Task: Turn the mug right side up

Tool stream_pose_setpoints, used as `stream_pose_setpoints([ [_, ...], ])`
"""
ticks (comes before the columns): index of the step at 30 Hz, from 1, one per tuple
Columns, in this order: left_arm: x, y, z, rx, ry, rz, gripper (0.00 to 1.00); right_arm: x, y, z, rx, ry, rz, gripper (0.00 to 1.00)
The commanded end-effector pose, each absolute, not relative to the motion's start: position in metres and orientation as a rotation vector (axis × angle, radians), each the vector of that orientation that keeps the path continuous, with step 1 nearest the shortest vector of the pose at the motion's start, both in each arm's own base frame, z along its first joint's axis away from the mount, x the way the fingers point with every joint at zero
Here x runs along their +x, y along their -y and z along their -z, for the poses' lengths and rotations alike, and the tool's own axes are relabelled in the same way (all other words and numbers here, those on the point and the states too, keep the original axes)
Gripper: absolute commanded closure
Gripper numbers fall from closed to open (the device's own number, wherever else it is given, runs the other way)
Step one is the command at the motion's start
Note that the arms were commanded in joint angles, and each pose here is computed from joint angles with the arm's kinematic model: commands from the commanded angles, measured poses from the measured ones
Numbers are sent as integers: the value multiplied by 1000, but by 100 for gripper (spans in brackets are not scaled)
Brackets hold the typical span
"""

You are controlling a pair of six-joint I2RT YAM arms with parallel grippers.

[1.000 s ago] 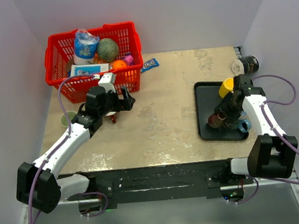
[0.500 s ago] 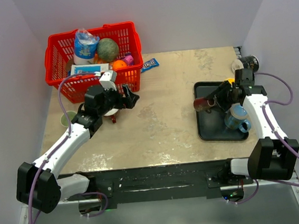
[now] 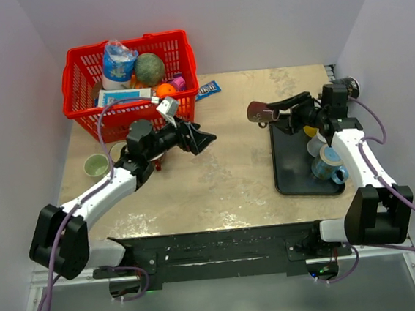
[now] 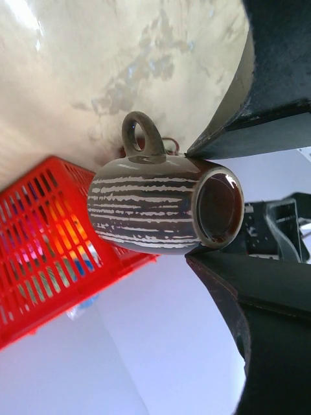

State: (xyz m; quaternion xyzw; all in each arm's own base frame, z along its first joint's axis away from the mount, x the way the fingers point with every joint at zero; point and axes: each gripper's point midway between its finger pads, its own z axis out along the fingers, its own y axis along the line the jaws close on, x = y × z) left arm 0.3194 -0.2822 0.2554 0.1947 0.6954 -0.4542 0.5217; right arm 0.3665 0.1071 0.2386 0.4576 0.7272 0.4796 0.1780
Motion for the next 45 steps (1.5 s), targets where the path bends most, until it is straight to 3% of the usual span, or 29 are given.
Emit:
stream_pose_setpoints([
  [1,316,308,-300,546,-1468,1209,1,377,-123,-299,1125,-1947,-1551,100],
  [11,320,335,-299,589,-1450,1249,1,374,-137,-345,913,-1905,-1607,100],
  [25,338,350,-357,657,-1265,1229,1,347,-169,-431,558,-1786,-1738,100],
  [36,343,367,-382,750,-1103,1253,1,320,-175,-473,467,-1736,-1844,100],
  [45,345,374,-422,695,-951,1374,11,302,-179,-490,424,-1684,-1941,100],
])
